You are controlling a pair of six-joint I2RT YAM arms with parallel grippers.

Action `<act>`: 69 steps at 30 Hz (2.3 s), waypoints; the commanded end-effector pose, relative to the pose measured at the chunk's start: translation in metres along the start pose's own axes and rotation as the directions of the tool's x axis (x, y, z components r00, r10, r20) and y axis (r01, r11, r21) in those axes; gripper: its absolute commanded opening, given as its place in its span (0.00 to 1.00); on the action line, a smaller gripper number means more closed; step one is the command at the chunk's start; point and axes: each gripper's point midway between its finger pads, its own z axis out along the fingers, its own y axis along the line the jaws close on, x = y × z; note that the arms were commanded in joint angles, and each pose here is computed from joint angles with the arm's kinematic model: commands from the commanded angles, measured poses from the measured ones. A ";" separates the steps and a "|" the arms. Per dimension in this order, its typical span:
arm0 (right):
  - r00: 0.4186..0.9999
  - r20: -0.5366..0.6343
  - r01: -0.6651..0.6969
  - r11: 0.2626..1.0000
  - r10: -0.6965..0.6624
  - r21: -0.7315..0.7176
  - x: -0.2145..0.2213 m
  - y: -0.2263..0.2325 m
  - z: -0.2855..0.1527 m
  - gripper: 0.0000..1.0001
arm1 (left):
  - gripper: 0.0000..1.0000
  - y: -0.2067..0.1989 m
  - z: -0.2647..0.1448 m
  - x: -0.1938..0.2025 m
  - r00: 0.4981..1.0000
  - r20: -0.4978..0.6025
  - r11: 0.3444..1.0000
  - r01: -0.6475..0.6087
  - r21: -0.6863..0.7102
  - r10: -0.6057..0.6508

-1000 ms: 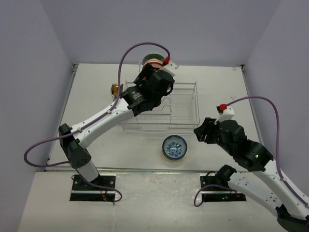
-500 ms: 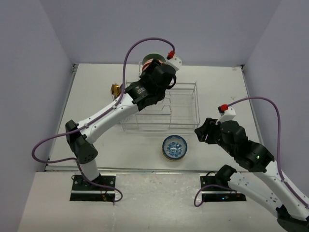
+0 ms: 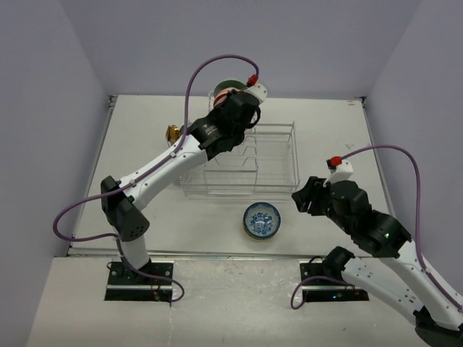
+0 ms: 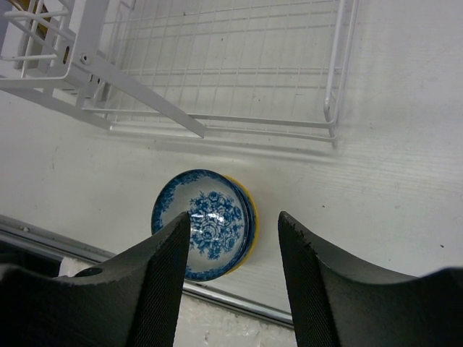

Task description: Unload the bowls from the dish rack

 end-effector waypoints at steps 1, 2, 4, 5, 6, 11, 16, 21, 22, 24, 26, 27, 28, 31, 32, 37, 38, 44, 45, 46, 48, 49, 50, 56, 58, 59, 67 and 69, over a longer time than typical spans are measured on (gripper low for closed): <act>0.999 0.047 -0.002 0.999 0.005 -0.048 -0.017 0.010 -0.011 0.53 | 0.20 0.003 0.000 -0.019 0.997 0.058 0.999 0.042 0.007 -0.042; 0.999 0.051 -0.005 0.999 0.008 -0.051 -0.017 0.009 -0.014 0.53 | 0.15 0.004 -0.001 -0.019 0.997 0.060 0.999 0.044 0.004 -0.044; 0.998 0.059 -0.008 0.998 0.012 -0.057 -0.019 0.009 -0.017 0.52 | 0.11 0.007 -0.002 -0.020 0.997 0.063 0.999 0.048 -0.004 -0.048; 0.998 0.061 -0.006 0.998 0.010 -0.057 -0.019 0.009 -0.018 0.52 | 0.09 0.008 -0.002 -0.021 0.996 0.069 0.999 0.052 -0.007 -0.051; 0.998 0.067 -0.008 0.998 0.012 -0.061 -0.020 0.009 -0.020 0.52 | 0.08 0.009 -0.002 -0.022 0.996 0.073 0.999 0.052 -0.013 -0.051; 0.997 0.073 -0.005 0.997 0.010 -0.071 -0.023 0.011 -0.022 0.52 | 0.00 0.018 -0.006 -0.023 0.993 0.091 0.996 0.076 -0.040 -0.072; 0.998 0.068 0.000 0.997 0.005 -0.075 -0.022 0.012 -0.020 0.52 | 0.00 0.028 -0.014 -0.026 0.986 0.121 0.991 0.123 -0.057 -0.115; 0.997 0.072 -0.001 0.997 0.006 -0.075 -0.023 0.012 -0.020 0.52 | 0.00 0.038 -0.025 -0.034 0.962 0.191 0.977 0.209 -0.048 -0.196; 0.997 0.072 0.000 0.997 0.006 -0.077 -0.023 0.013 -0.020 0.52 | 0.00 0.045 -0.030 -0.036 0.952 0.212 0.971 0.235 -0.052 -0.219; 0.997 0.075 0.001 0.997 0.004 -0.077 -0.024 0.012 -0.021 0.52 | 0.00 0.049 -0.031 -0.034 0.943 0.233 0.963 0.260 -0.075 -0.237; 0.997 0.080 0.001 0.997 0.005 -0.079 -0.025 0.012 -0.022 0.52 | 0.00 0.061 -0.039 -0.039 0.921 0.276 0.948 0.307 -0.081 -0.275; 0.997 0.082 0.000 0.997 0.006 -0.078 -0.025 0.012 -0.022 0.52 | 0.00 0.059 -0.039 -0.035 0.920 0.277 0.948 0.308 -0.080 -0.276; 0.997 0.082 0.000 0.997 0.006 -0.078 -0.025 0.012 -0.023 0.52 | 0.00 0.066 -0.045 -0.037 0.907 0.297 0.940 0.333 -0.076 -0.298; 0.997 0.077 0.001 0.997 0.005 -0.073 -0.024 0.011 -0.022 0.52 | 0.00 0.072 -0.054 -0.042 0.876 0.335 0.923 0.382 -0.045 -0.346; 0.997 0.076 0.001 0.997 0.005 -0.071 -0.024 0.011 -0.021 0.52 | 0.00 0.072 -0.056 -0.045 0.864 0.347 0.918 0.397 -0.022 -0.365; 0.997 0.071 0.002 0.997 0.003 -0.071 -0.024 0.013 -0.017 0.52 | 0.00 0.075 -0.067 -0.051 0.835 0.370 0.905 0.425 0.037 -0.407; 0.997 0.072 0.001 0.998 0.004 -0.070 -0.025 0.013 -0.017 0.52 | 0.00 0.074 -0.068 -0.051 0.833 0.371 0.904 0.425 0.049 -0.412; 0.998 0.064 0.005 0.997 0.000 -0.071 -0.024 0.015 -0.014 0.52 | 0.00 0.075 -0.073 -0.053 0.822 0.372 0.897 0.437 0.073 -0.431; 0.998 0.064 0.003 0.997 0.001 -0.073 -0.024 0.016 -0.014 0.52 | 0.00 0.075 -0.074 -0.053 0.818 0.373 0.893 0.442 0.082 -0.439; 0.998 0.067 0.005 0.997 0.000 -0.074 -0.025 0.016 -0.014 0.52 | 0.00 0.075 -0.075 -0.053 0.816 0.371 0.892 0.443 0.091 -0.443; 0.998 0.067 0.006 0.997 0.000 -0.077 -0.025 0.017 -0.015 0.52 | 0.00 0.077 -0.079 -0.055 0.800 0.369 0.876 0.469 0.109 -0.474; 0.998 0.069 0.003 0.997 0.002 -0.077 -0.026 0.017 -0.014 0.52 | 0.00 0.075 -0.080 -0.053 0.794 0.357 0.867 0.484 0.119 -0.492; 0.998 0.068 0.005 0.997 0.000 -0.078 -0.026 0.017 -0.015 0.52 | 0.00 0.075 -0.081 -0.051 0.792 0.346 0.862 0.492 0.124 -0.502; 0.998 0.069 0.013 0.997 -0.008 -0.077 -0.026 0.017 -0.014 0.53 | 0.00 0.078 -0.127 -0.050 0.669 0.261 0.715 0.608 0.346 -0.696; 0.998 0.069 0.019 0.997 -0.014 -0.078 -0.026 0.018 -0.013 0.53 | 0.00 0.054 -0.141 -0.039 0.668 0.161 0.655 0.603 0.455 -0.726; 0.998 0.062 0.031 0.996 -0.026 -0.085 -0.026 0.020 -0.011 0.52 | 0.00 0.037 -0.153 -0.024 0.690 0.109 0.631 0.572 0.524 -0.715; 0.996 0.065 0.074 0.994 -0.069 -0.080 -0.038 0.028 -0.007 0.54 | 0.00 -0.024 -0.206 0.083 0.752 -0.172 0.472 0.556 0.684 -0.636; 0.995 0.062 0.086 0.994 -0.082 -0.064 -0.039 0.027 -0.004 0.55 | 0.00 -0.042 -0.213 0.104 0.766 -0.236 0.435 0.557 0.708 -0.598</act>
